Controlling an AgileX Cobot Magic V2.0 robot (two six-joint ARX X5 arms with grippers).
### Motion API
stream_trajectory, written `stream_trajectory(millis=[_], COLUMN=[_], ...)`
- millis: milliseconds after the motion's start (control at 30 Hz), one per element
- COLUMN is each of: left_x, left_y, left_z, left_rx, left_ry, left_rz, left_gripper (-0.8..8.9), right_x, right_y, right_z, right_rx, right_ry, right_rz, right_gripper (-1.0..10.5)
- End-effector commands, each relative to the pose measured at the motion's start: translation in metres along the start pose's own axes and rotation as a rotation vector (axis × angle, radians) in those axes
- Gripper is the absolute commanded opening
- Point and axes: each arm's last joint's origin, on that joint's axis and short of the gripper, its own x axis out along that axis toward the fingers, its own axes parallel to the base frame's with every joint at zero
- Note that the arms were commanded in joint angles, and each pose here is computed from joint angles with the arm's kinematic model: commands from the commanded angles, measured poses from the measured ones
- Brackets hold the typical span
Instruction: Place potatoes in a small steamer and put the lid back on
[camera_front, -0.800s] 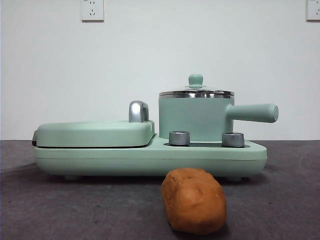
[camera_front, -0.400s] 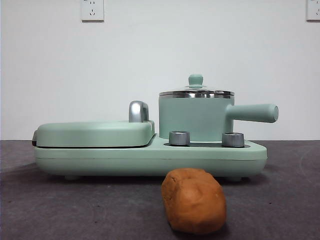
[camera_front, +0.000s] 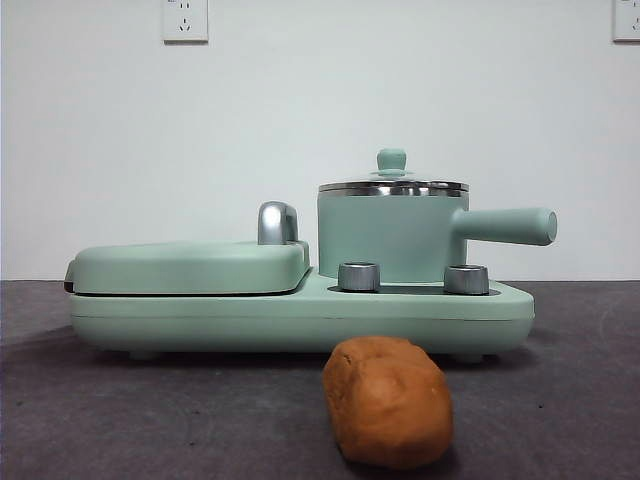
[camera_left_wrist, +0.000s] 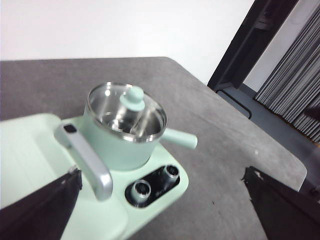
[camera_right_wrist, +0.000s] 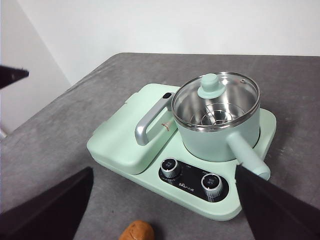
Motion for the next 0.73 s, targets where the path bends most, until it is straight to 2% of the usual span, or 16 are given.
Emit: stream_trajectory(millis=[33,267,400,733], left_x=[0.007,0.046,0.081,0.181], left_y=[-0.002,0.001,0.000,-0.011], left_z=[0.018,0.056,0.074,0.088], left_rx=[0.002,-0.042,0.025,0.160], left_ry=[-0.011,0.109,0.203,0.341], left_rz=[-0.021,-0.051,-0.029,0.048], left_gripper=[5.32,5.24,4.62,4.67], right_x=[-0.001,-0.001,-0.001,-0.001], right_y=[0.002,0.002,0.002,0.002], right_z=[0.005,0.005,0.006,0.006], right_rx=[-0.016,-0.008,0.014,0.014], right_ry=[-0.016,-0.016,-0.022,-0.022], right_rz=[0.005,0.006,0.008,0.009], right_gripper=[4.6,4.6,4.6,4.6])
